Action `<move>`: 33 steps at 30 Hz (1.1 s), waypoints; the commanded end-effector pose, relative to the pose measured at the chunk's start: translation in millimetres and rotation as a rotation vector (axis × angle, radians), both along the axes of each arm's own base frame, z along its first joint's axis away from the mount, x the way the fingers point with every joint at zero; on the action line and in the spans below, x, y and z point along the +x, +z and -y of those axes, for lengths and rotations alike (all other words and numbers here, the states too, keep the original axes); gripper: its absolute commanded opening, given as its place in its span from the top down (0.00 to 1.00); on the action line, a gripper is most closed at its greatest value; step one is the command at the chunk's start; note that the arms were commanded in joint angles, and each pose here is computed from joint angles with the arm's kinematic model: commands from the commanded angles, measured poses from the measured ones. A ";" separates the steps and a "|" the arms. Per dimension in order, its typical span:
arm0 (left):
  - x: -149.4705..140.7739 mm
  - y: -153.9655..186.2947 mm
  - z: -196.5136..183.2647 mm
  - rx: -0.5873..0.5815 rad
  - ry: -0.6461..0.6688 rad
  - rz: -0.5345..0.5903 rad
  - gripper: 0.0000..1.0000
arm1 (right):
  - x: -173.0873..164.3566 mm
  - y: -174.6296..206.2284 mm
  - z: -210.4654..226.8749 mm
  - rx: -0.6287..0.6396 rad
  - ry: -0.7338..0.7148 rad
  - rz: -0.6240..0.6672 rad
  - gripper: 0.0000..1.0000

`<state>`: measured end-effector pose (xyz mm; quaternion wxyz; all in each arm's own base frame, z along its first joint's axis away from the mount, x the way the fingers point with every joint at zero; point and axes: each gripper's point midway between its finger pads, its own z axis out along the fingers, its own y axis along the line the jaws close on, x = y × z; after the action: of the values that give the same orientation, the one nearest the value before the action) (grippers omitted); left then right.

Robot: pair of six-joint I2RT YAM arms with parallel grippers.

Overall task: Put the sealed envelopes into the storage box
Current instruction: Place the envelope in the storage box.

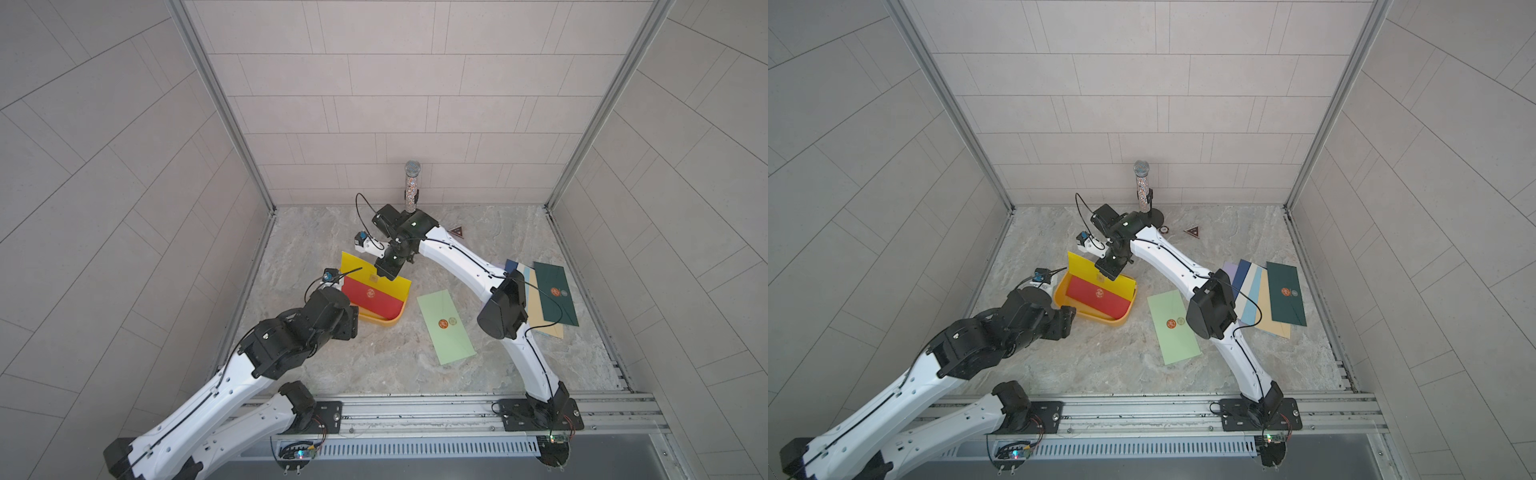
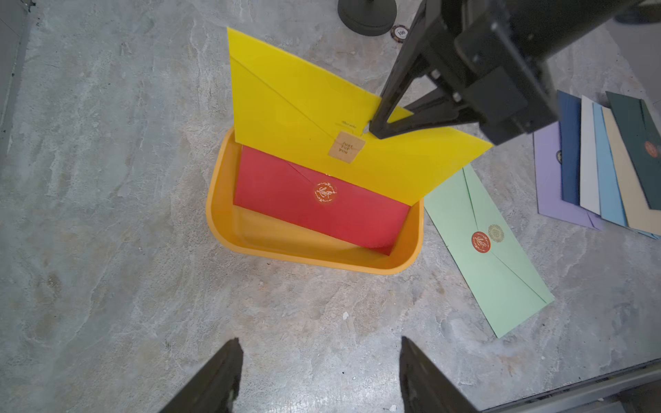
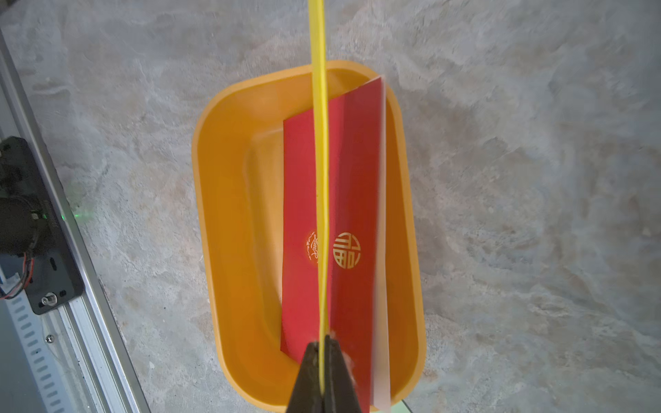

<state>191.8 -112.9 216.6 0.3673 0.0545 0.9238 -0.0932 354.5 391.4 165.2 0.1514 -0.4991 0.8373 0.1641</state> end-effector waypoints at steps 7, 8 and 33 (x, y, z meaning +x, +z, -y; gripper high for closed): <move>0.8 -1.4 -0.7 0.009 -0.007 0.006 0.26 | -9.1 -13.9 3.6 -0.080 0.046 -0.003 1.00; 0.6 -1.2 -0.8 0.008 -0.007 0.006 0.26 | -9.4 -15.6 3.6 -0.085 0.047 -0.004 1.00; 1.3 -5.7 1.9 0.012 -0.009 -0.013 0.23 | -2.6 55.5 59.0 0.056 -0.310 0.088 0.65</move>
<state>193.1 -116.2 214.0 0.3615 0.0565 0.9259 -0.0940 346.7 351.9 192.6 0.1779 -0.4260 0.8776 0.1291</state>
